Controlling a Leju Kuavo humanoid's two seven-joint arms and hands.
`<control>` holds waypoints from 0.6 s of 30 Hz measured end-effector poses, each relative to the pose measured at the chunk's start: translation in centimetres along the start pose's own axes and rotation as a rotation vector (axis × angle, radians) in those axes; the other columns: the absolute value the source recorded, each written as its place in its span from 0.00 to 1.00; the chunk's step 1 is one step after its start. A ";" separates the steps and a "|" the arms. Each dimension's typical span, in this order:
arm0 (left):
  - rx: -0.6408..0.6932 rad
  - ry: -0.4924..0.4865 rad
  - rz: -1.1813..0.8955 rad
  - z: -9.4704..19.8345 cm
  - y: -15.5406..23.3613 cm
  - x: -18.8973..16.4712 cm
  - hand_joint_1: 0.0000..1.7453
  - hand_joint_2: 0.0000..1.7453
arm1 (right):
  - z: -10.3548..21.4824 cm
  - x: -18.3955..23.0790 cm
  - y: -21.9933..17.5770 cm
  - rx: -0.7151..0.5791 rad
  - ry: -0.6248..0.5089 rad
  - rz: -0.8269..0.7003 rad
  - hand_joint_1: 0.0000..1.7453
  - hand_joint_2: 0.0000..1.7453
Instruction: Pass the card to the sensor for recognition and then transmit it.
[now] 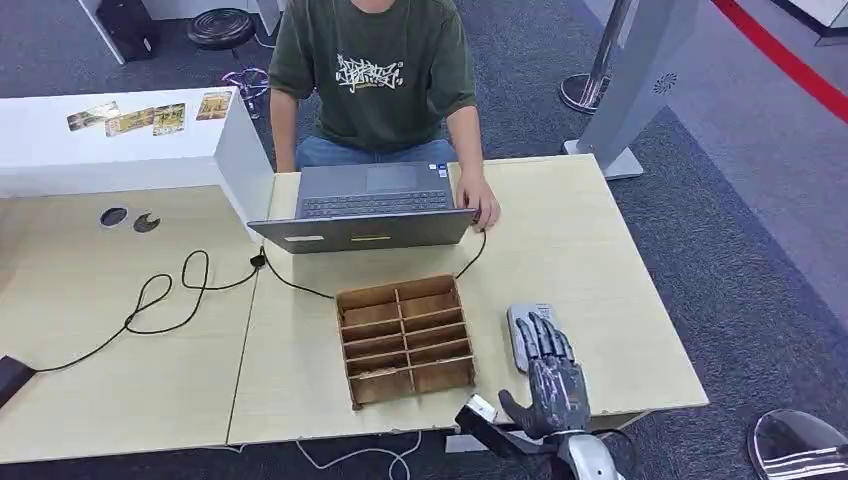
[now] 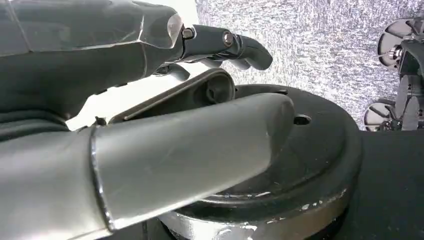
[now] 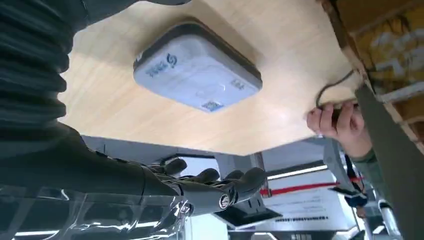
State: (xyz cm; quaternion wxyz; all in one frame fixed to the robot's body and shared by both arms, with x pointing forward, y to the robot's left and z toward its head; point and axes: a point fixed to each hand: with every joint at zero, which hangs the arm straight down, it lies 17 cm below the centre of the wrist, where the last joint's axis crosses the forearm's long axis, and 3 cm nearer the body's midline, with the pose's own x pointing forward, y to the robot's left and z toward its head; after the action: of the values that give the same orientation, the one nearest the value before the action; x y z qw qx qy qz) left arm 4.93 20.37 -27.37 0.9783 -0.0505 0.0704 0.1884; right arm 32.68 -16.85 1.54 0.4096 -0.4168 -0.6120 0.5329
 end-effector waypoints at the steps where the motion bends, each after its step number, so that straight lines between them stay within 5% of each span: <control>1: 0.000 0.000 0.003 0.0 0.0 0.0 0.00 0.00 | 0.1 0.0 -0.4 -0.010 -0.002 0.002 0.00 1.00; 10: 0.002 -0.003 0.022 0.0 0.1 0.1 0.00 0.00 | 0.8 0.1 -4.2 -0.087 -0.037 0.004 0.00 1.00; 18: 0.001 -0.002 0.028 0.0 0.1 0.1 0.00 0.00 | 1.2 0.8 -4.0 -0.034 -0.065 -0.056 0.00 1.00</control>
State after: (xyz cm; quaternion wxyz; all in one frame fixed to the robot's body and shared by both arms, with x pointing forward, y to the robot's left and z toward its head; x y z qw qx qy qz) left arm 4.97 20.47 -27.40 0.9756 -0.0488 0.0700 0.2021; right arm 31.00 -16.77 5.41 0.3972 -0.3890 -0.6451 0.5241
